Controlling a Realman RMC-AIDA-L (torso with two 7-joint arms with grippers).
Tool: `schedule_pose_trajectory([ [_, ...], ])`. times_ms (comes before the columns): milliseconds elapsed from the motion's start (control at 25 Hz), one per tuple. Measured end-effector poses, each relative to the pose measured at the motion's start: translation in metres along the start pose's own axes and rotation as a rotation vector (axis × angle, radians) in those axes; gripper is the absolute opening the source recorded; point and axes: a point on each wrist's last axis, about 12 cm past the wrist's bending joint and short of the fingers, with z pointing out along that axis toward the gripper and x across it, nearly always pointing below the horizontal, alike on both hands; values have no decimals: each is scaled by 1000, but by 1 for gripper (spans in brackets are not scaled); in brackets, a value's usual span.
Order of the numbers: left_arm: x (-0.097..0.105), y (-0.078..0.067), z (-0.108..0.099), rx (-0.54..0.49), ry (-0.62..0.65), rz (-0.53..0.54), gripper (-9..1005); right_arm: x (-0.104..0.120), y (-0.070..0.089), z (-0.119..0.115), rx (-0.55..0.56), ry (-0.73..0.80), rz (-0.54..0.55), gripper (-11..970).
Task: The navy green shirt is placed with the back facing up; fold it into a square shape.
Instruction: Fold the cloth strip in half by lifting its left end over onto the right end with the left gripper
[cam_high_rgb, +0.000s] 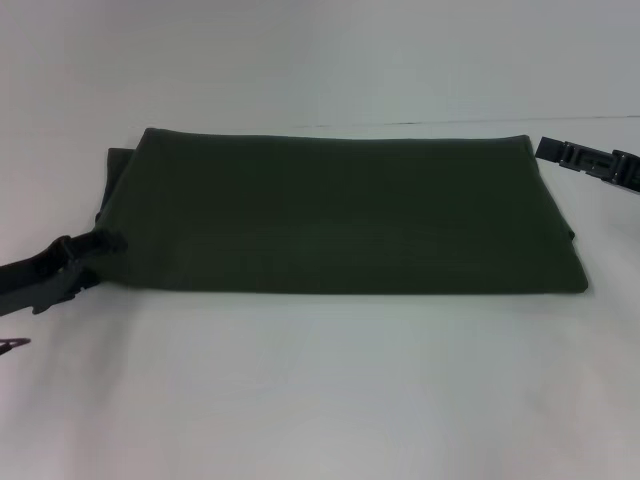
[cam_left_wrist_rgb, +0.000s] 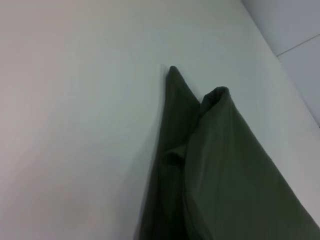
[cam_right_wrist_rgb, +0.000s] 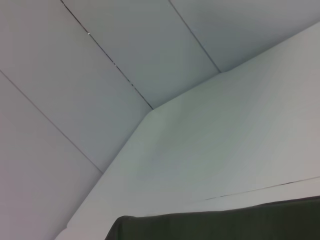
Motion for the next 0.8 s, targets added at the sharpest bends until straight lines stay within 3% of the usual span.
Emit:
schedule_pose_trajectory([
  [800,3,2,2,-23,31,-47,767,-2,0,0,2,-3,14,775],
])
